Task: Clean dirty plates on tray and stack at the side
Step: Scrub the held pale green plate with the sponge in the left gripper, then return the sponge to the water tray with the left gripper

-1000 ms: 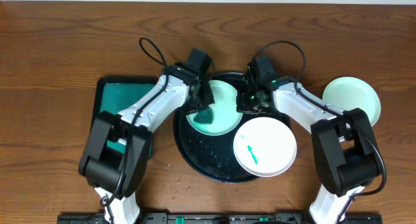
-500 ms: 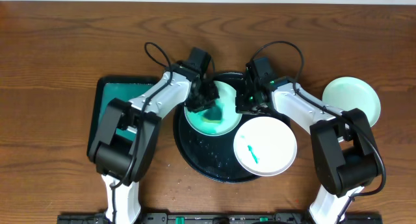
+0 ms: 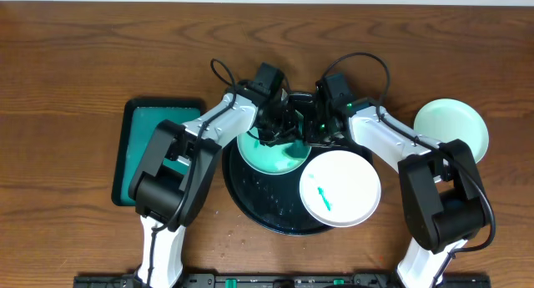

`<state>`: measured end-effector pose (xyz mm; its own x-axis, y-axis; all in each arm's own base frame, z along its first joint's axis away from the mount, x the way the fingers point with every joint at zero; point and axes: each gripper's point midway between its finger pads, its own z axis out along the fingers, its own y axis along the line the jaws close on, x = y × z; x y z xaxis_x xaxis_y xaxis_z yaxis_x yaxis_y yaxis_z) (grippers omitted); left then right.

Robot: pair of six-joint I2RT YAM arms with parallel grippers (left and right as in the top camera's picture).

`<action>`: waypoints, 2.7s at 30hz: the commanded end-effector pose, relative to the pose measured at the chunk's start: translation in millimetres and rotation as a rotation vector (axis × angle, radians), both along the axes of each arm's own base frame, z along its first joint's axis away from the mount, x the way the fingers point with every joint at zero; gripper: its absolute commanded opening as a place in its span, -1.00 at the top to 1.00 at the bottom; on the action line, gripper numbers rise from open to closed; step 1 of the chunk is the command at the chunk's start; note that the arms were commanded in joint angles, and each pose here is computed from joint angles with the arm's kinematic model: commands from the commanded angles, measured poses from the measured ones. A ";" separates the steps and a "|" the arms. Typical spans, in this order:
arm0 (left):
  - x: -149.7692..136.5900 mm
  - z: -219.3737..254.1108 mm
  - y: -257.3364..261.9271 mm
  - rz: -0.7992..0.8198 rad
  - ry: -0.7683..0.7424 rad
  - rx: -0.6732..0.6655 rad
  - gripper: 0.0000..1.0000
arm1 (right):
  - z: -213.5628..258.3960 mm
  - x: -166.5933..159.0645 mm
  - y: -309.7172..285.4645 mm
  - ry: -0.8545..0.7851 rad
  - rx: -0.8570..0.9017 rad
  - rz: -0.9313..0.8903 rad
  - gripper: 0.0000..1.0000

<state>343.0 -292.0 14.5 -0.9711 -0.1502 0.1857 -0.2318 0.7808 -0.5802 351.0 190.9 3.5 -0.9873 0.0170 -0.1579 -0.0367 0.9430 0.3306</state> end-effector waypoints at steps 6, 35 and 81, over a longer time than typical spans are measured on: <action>-26.4 -62.9 164.1 0.107 0.169 0.656 0.86 | -13.4 -20.0 11.9 0.063 0.008 0.054 0.98; -19.7 -23.4 64.8 -0.291 -0.002 0.292 0.86 | -14.8 -22.7 8.7 0.075 -0.008 0.051 0.97; -22.7 100.5 261.6 0.037 -0.057 0.882 0.86 | 30.7 -17.1 10.4 -0.019 0.012 0.093 0.97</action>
